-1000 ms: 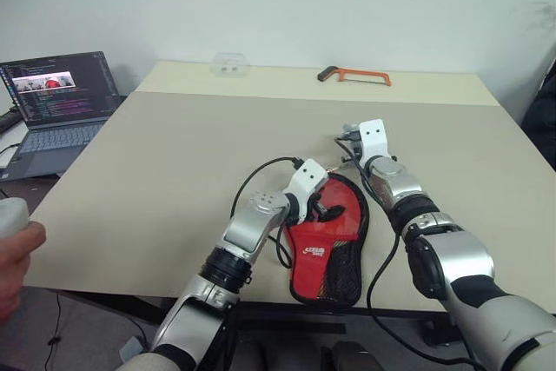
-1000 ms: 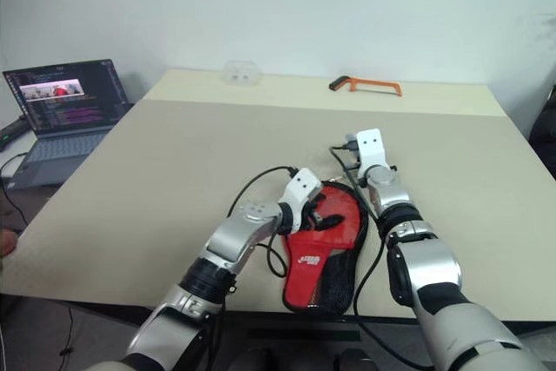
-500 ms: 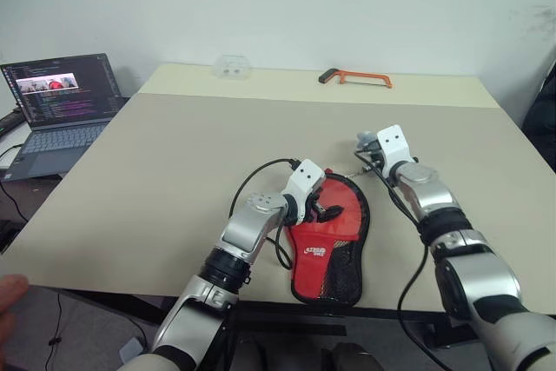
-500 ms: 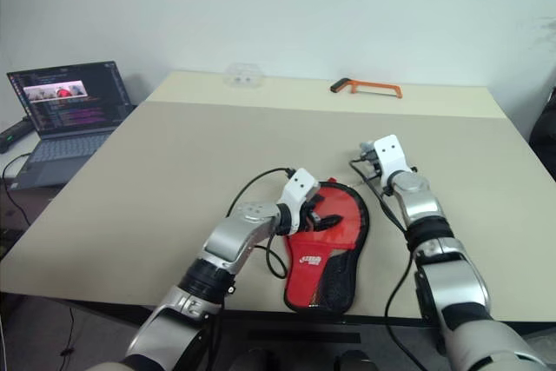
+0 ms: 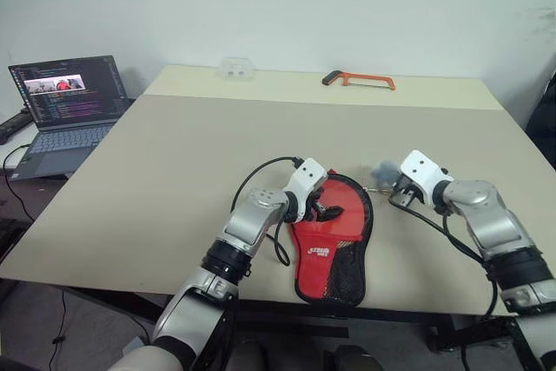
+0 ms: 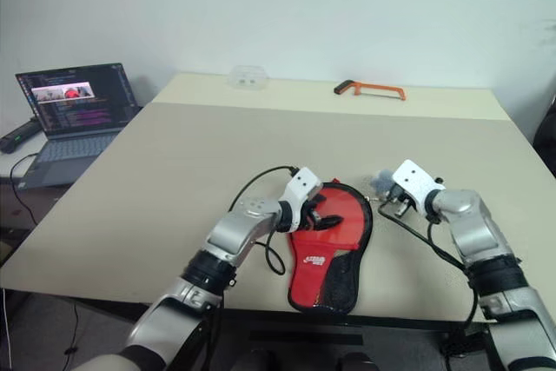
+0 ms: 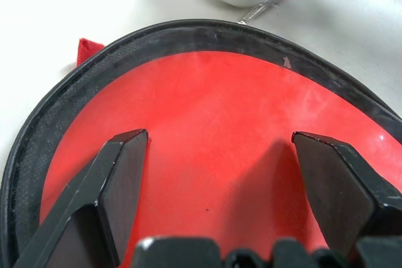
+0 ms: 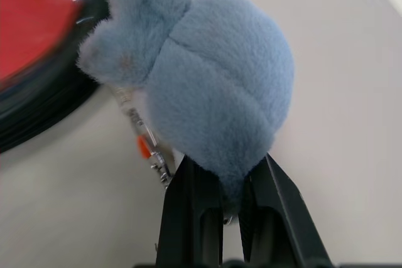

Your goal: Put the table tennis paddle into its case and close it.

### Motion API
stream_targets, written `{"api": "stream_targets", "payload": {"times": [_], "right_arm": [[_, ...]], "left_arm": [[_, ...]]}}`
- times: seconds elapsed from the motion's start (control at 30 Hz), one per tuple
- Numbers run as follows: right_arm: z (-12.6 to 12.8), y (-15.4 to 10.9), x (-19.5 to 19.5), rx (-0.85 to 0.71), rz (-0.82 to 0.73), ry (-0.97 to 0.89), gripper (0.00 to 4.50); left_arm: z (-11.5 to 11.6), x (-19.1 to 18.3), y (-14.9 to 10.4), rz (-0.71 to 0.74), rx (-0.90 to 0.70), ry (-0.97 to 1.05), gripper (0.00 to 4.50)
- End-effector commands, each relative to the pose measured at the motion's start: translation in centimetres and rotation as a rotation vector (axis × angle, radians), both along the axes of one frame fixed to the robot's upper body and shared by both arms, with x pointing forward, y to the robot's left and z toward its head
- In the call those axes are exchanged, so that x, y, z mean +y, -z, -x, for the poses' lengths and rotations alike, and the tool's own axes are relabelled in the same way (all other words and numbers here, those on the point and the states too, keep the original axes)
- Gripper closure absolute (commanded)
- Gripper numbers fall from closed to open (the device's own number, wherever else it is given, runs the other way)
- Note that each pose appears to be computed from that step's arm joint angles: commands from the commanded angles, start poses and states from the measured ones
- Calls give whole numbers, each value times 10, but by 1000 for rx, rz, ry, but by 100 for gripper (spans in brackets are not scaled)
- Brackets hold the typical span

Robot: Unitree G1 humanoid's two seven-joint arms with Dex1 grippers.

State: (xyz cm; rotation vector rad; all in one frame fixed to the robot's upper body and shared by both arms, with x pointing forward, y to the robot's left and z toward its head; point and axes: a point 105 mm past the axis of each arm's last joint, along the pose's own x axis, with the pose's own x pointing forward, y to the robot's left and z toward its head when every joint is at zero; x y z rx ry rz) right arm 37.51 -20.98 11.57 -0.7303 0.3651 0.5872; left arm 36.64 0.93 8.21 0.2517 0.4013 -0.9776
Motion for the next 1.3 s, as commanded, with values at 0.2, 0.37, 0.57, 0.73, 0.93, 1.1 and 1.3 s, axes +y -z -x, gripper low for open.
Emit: {"api": "stream_targets", "payload": {"times": [0.2,0.37,0.57,0.73,0.93,1.1,1.3], "right_arm": [[50,-17,8,111,19,-229,450],[87,-14,22,220,14,-393,450],[145,-4,42,393,-7,-638,450],[186,7,62,500,-45,-792,450],[224,17,89,588,-129,-941,450],[224,22,98,594,-138,-957,450],[222,18,98,604,-135,-979,450]], "left_arm": [[15,21,66,-148,196,-38,48],[13,19,66,-156,192,-24,48],[6,13,63,-170,175,-12,48],[2,9,63,-175,170,-6,48],[5,7,66,-192,171,17,48],[7,6,69,-203,175,20,48],[7,9,71,-212,178,8,48]]}}
